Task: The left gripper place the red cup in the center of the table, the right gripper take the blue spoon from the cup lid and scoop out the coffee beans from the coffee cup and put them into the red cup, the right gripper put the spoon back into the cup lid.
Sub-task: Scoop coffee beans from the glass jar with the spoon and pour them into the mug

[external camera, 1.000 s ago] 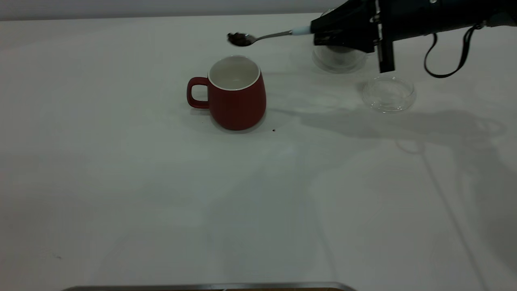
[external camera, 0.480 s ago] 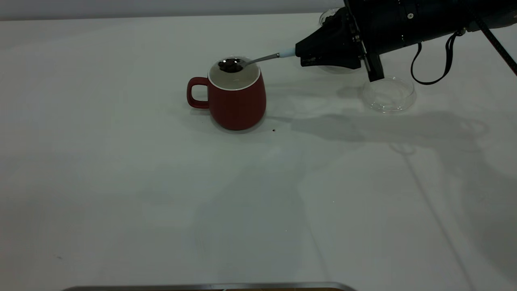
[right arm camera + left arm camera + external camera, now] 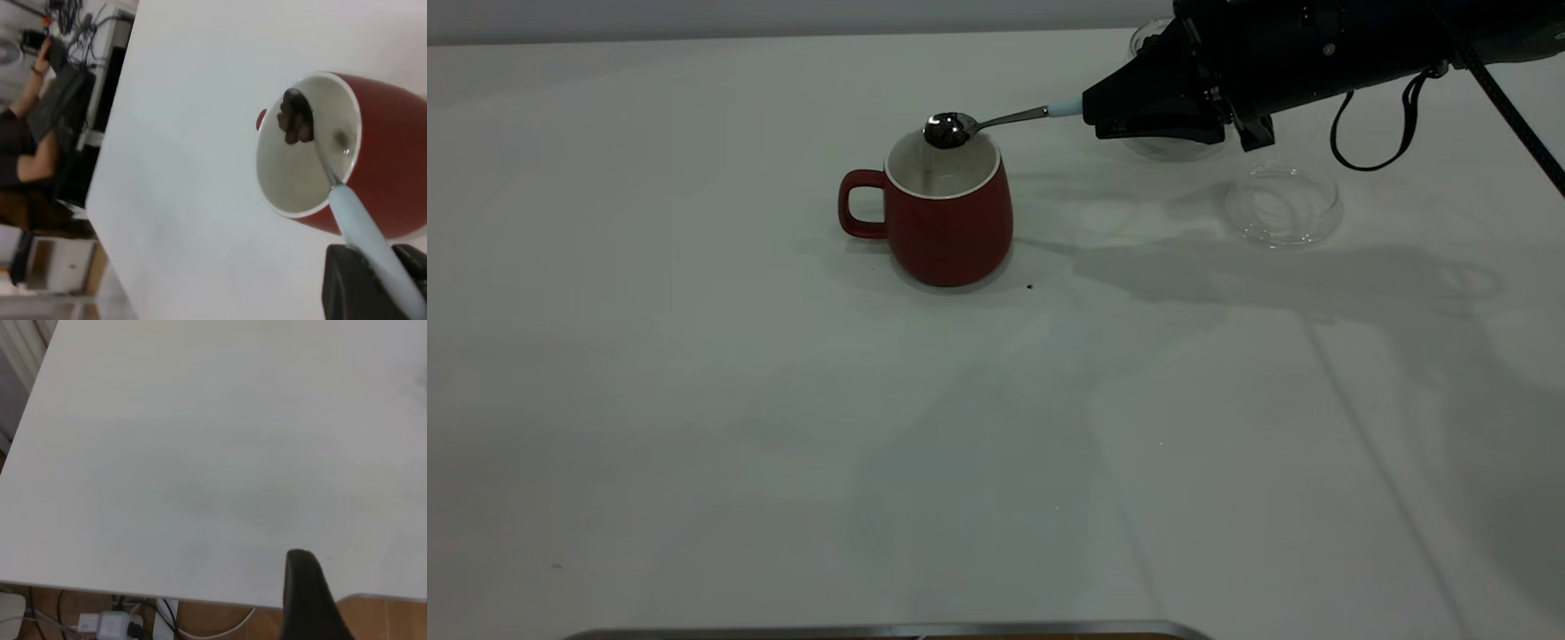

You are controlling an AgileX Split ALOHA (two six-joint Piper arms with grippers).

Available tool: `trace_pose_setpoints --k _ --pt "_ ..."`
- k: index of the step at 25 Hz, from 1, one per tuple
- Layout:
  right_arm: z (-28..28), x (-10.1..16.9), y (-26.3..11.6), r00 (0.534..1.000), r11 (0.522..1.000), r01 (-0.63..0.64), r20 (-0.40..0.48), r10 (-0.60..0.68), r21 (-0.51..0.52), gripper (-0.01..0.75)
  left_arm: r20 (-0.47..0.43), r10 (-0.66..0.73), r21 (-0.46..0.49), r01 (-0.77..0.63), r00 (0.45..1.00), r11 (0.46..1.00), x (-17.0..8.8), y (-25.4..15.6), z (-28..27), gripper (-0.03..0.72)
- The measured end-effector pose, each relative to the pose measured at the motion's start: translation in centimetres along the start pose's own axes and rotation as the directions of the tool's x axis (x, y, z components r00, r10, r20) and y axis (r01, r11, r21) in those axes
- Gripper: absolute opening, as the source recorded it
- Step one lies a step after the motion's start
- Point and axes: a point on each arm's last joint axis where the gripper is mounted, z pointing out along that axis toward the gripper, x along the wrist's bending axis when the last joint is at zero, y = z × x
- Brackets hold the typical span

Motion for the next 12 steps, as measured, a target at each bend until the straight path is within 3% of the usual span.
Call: trace_pose_setpoints --k 5,12 --pt "0.00 -0.03 -0.16 0.988 0.988 0.157 0.001 -0.157 0.018 0.114 0.000 0.000 0.000 0.000 1.000 1.000 0.00 0.00 0.00 0.482" --pt "0.00 -0.03 -0.16 0.930 0.930 0.368 -0.003 -0.368 0.017 0.114 0.000 0.000 0.000 0.000 1.000 1.000 0.00 0.00 0.00 0.482"
